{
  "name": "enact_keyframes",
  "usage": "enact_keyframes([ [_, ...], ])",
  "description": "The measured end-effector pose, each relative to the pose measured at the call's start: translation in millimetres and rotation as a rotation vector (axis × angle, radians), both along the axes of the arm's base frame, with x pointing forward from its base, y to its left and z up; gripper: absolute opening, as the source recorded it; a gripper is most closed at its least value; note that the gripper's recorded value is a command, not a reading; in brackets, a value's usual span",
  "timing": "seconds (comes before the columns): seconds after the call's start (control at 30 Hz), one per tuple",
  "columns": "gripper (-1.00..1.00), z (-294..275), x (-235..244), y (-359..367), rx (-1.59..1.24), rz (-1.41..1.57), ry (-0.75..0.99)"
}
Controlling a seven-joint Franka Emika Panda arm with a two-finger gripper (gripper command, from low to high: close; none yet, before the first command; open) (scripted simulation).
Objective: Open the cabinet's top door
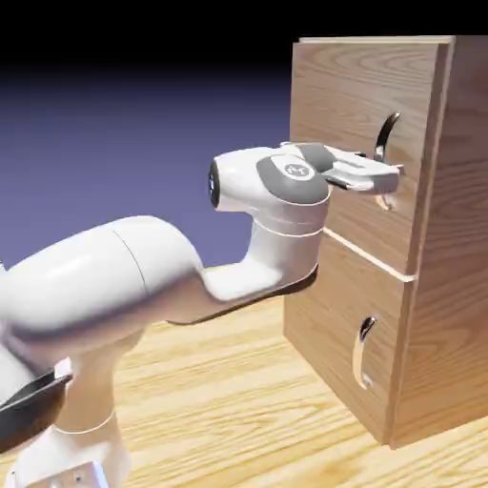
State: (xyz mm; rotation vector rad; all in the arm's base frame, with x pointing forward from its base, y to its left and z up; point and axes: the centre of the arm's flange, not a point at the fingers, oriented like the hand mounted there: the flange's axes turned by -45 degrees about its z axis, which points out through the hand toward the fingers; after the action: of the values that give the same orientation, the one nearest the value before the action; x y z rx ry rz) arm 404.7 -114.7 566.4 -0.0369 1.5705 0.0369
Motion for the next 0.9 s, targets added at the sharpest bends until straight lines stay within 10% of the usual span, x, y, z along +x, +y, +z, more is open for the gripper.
enact_keyframes([
  [0.9,-1.00,0.0,-190.3,138.4,0.000,-0.602,0.000],
])
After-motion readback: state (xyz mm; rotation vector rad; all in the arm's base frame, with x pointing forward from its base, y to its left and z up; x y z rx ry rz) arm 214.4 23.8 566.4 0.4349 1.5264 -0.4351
